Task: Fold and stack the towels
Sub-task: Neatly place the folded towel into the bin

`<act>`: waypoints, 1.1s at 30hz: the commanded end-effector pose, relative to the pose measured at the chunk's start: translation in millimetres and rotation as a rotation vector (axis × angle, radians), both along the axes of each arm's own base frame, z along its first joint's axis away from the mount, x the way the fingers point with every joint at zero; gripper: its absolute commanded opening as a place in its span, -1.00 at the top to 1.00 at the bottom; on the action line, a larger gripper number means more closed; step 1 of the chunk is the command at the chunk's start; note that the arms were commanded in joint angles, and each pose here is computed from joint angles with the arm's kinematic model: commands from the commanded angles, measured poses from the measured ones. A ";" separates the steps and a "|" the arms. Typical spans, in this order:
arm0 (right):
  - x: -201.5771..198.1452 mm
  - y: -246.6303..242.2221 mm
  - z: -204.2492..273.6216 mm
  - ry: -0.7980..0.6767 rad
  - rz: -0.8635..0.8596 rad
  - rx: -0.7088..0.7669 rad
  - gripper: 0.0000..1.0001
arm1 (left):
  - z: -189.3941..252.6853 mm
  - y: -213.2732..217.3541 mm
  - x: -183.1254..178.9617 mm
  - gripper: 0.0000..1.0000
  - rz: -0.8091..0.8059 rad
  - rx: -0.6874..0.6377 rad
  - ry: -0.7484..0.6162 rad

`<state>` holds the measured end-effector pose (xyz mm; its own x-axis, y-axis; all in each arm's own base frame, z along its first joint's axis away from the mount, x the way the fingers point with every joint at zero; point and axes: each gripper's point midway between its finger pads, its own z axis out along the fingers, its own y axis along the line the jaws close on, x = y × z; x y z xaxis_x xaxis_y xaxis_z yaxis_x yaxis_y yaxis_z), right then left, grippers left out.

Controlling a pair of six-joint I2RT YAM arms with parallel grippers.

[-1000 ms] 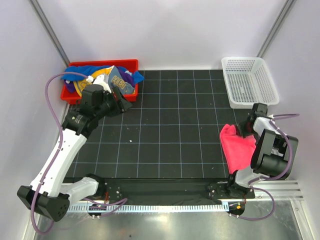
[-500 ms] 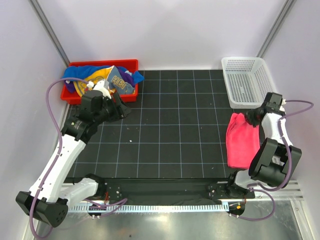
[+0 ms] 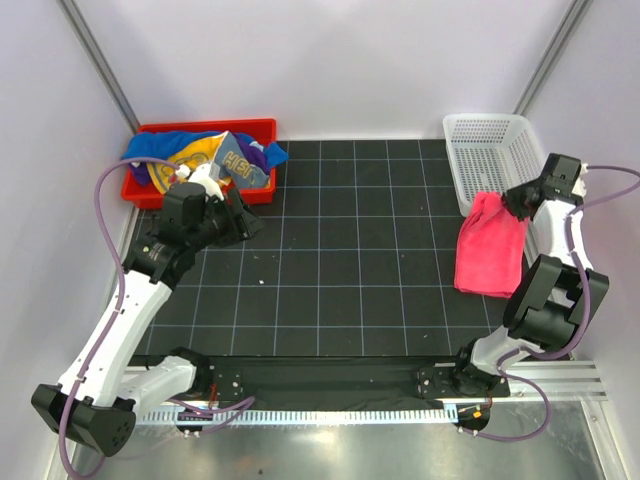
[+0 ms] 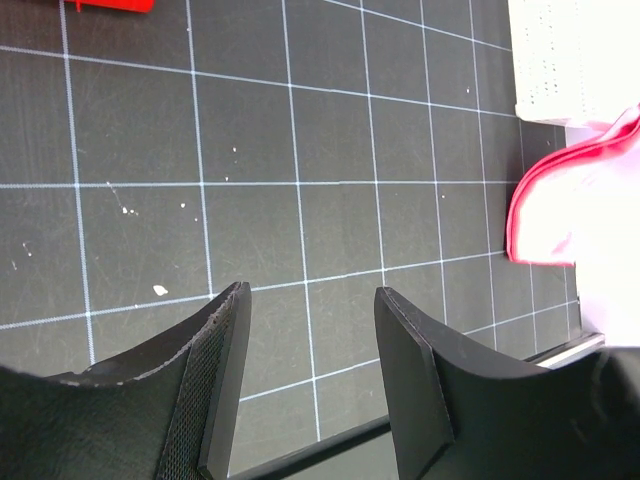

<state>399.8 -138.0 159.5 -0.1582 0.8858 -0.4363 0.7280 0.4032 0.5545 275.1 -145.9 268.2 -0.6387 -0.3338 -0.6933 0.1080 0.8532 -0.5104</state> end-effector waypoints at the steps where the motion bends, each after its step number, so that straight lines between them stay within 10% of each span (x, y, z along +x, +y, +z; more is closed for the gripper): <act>1: 28.0 -21.8 48.4 -0.134 -0.040 -0.082 0.98 | 10.9 -2.3 0.2 -0.12 -0.028 -0.012 -0.053; 33: 211.5 -43.1 73.9 -0.401 0.047 -0.173 0.98 | 4.2 5.6 3.0 -0.11 -0.006 0.015 -0.042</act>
<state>587.5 -181.5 191.2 -0.0503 0.8115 -0.5822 0.5572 0.5066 0.6580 276.8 -141.8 266.2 -0.6337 -0.3258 -0.7016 0.1095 0.8600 -0.4983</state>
